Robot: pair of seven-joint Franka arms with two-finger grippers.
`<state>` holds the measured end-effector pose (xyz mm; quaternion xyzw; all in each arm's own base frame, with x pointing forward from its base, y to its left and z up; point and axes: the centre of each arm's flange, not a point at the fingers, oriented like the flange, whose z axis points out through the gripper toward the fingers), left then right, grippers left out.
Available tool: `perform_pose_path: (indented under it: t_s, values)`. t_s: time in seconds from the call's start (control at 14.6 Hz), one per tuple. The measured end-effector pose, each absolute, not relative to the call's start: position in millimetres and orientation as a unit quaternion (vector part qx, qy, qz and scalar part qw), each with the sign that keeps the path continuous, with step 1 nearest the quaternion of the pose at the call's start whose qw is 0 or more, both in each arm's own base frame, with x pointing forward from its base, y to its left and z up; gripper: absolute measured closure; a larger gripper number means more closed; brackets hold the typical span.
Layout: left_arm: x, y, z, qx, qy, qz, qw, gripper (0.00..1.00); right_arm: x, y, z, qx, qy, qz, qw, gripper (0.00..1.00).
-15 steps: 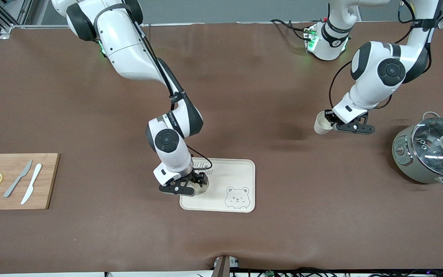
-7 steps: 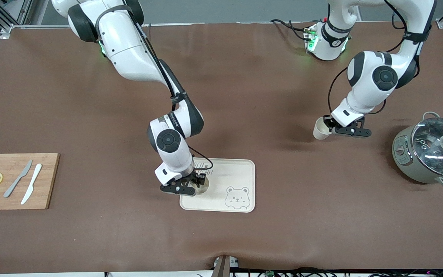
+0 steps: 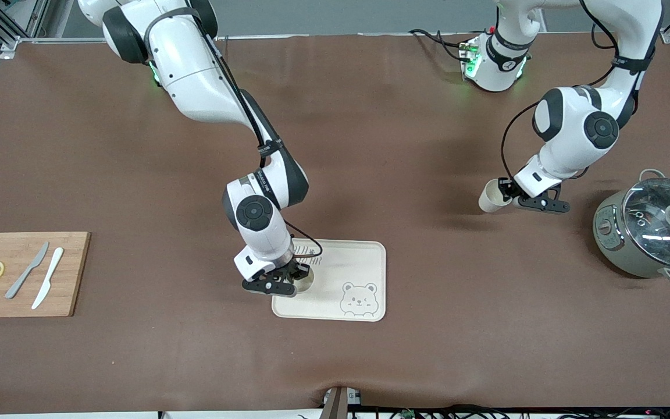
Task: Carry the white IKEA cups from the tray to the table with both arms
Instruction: 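Set the cup down with the left gripper while the right gripper grasps its cup, then carry the cup toward the board while the left gripper releases and rises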
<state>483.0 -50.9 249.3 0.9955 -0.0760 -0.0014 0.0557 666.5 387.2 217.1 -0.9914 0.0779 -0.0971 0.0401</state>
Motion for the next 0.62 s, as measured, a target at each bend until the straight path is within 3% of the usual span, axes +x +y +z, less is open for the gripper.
perform_pose_path:
  t_s: [0.34, 0.62]
  values:
    - [481.2, -50.7, 236.0, 0.995, -0.078, -0.012, 0.06, 0.96, 668.4, 387.9, 226.5, -0.991, 0.087, -0.088, 0.047, 0.96]
    - [480.7, -50.7, 227.2, 0.995, -0.079, -0.018, 0.06, 0.96, 671.2, 370.2, 278.3, -0.994, 0.094, -0.044, 0.03, 0.96]
